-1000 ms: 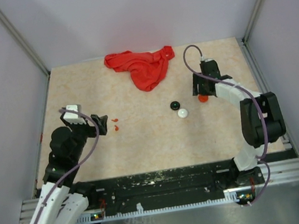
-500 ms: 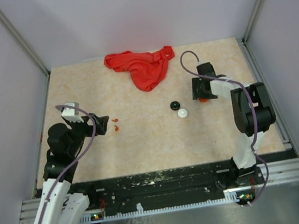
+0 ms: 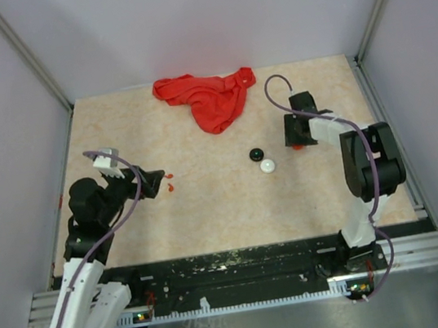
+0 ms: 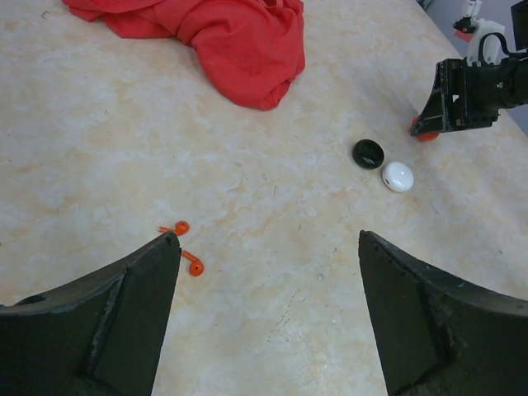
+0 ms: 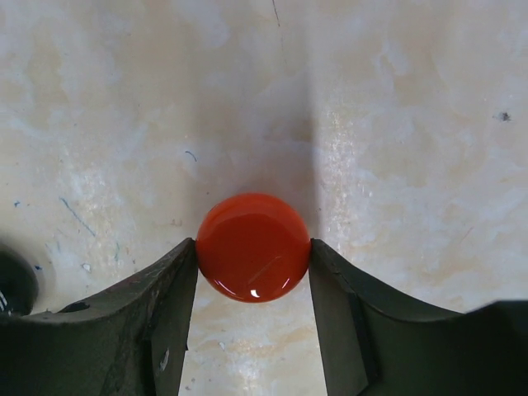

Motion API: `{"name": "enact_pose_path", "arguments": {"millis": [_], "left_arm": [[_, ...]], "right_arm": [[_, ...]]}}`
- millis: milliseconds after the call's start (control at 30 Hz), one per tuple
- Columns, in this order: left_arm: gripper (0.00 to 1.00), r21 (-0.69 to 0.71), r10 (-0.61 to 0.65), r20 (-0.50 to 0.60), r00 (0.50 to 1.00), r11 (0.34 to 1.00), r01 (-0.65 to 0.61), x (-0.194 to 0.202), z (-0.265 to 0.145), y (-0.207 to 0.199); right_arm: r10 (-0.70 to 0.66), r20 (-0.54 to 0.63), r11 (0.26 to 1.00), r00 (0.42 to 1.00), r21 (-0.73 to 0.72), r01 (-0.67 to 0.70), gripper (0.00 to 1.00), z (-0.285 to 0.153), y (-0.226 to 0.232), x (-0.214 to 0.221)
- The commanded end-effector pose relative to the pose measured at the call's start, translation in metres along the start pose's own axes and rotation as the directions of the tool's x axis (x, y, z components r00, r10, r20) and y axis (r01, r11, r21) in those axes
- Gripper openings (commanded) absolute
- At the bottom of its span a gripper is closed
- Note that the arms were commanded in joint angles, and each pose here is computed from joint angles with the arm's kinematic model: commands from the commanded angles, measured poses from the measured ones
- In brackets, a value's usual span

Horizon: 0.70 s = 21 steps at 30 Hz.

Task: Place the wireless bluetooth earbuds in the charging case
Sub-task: Pick up the charging case at the center of the board.

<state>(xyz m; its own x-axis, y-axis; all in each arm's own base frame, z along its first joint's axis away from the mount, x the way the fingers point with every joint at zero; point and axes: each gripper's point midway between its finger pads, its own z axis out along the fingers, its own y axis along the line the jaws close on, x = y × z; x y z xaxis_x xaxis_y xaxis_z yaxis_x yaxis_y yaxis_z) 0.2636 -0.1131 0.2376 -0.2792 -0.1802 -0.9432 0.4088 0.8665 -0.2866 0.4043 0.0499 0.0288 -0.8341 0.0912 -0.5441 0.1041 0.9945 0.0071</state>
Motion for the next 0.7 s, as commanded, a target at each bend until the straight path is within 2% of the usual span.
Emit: {"name": "enact_pose_path", "arguments": {"millis": [0, 200, 367, 467, 667], "left_arm": [[0.9, 0.08, -0.013, 0.013, 1.0, 0.997, 0.012, -0.005, 0.002, -0.012], [0.89, 0.164, -0.032, -0.022, 0.999, 0.986, 0.035, -0.001, 0.008, -0.025], [0.87, 0.278, -0.076, -0.083, 0.994, 0.956, 0.096, 0.0, 0.013, -0.045], [0.86, 0.333, -0.106, -0.128, 0.986, 0.932, 0.143, 0.001, 0.014, -0.056], [0.82, 0.414, -0.179, -0.22, 0.959, 0.873, 0.258, 0.005, 0.011, -0.075]], "right_arm": [[-0.027, 0.128, 0.999, 0.991, -0.04, 0.033, 0.53, -0.04, 0.009, -0.031], [-0.13, 0.239, 0.979, 0.962, -0.124, 0.163, 0.52, -0.093, 0.047, -0.042], [-0.264, 0.344, 0.917, 0.901, -0.2, 0.345, 0.52, -0.142, 0.092, -0.039], [-0.345, 0.416, 0.859, 0.841, -0.221, 0.461, 0.52, -0.171, 0.117, -0.034], [-0.48, 0.575, 0.677, 0.663, -0.238, 0.696, 0.52, -0.228, 0.17, -0.013]]}}
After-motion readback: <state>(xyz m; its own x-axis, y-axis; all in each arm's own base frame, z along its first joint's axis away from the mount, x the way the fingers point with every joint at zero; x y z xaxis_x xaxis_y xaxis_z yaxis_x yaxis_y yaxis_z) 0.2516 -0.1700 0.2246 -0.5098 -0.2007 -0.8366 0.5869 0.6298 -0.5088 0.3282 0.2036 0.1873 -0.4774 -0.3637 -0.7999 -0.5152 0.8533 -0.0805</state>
